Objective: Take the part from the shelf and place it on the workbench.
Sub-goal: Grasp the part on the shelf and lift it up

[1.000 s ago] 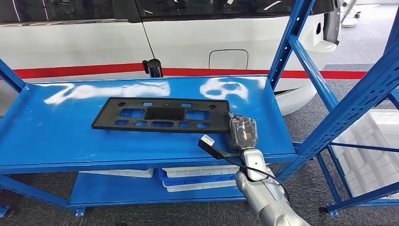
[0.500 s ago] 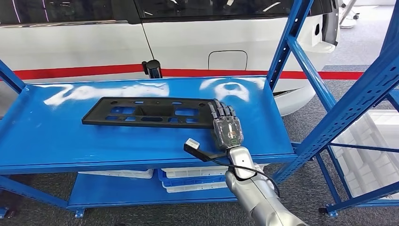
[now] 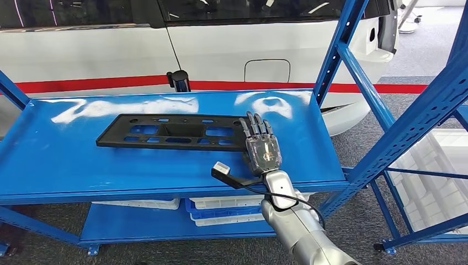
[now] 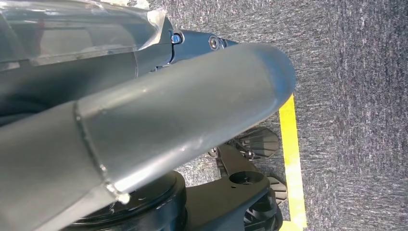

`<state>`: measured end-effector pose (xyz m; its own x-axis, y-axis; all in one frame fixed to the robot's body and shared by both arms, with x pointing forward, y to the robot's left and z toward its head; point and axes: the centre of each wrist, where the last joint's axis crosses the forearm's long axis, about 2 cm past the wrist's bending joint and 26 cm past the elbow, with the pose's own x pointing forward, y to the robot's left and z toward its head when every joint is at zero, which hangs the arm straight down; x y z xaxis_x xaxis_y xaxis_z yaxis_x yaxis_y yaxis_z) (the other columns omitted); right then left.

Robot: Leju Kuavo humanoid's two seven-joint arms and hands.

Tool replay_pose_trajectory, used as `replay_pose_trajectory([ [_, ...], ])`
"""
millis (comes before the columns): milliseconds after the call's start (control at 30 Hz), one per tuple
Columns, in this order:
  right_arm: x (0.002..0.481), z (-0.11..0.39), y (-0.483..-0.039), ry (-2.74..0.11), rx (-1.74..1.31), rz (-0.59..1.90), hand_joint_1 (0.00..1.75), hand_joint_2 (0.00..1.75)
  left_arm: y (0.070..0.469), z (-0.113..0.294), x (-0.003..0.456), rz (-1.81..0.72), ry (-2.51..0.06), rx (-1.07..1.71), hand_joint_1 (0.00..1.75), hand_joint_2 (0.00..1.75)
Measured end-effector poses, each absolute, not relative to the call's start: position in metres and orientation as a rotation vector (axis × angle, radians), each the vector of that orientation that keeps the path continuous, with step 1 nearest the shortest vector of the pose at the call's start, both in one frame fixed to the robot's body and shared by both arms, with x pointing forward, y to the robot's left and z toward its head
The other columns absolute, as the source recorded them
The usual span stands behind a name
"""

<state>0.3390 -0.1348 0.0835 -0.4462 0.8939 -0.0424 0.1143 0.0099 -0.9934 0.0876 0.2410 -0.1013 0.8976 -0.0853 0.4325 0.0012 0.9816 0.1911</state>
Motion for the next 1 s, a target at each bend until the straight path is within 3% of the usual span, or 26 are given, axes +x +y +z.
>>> replay_pose_trajectory([
  [433, 0.332, 0.1, -0.097, -1.629, -1.009, 1.617, 0.01, 1.75, 0.238, -0.1, 0.094, -0.067, -0.448, 0.177, 0.0, 0.0],
  [467, 0.332, 0.1, -0.096, -1.631, -1.008, 1.622, 0.35, 1.75, 0.238, -0.1, 0.094, -0.067, -0.448, 0.177, 0.0, 0.0],
  [567, 0.331, 0.103, -0.09, -1.625, -1.001, 1.648, 1.59, 1.75, 0.237, -0.1, 0.094, -0.069, -0.448, 0.175, 0.0, 0.0],
  [667, 0.331, 0.106, -0.081, -1.602, -0.988, 1.682, 1.74, 1.75, 0.235, -0.099, 0.095, -0.074, -0.443, 0.173, 0.0, 0.0],
  [1000, 0.338, 0.117, -0.065, -1.56, -1.022, 1.722, 1.75, 1.75, 0.232, -0.099, 0.095, -0.085, -0.428, 0.168, 0.0, 0.0],
])
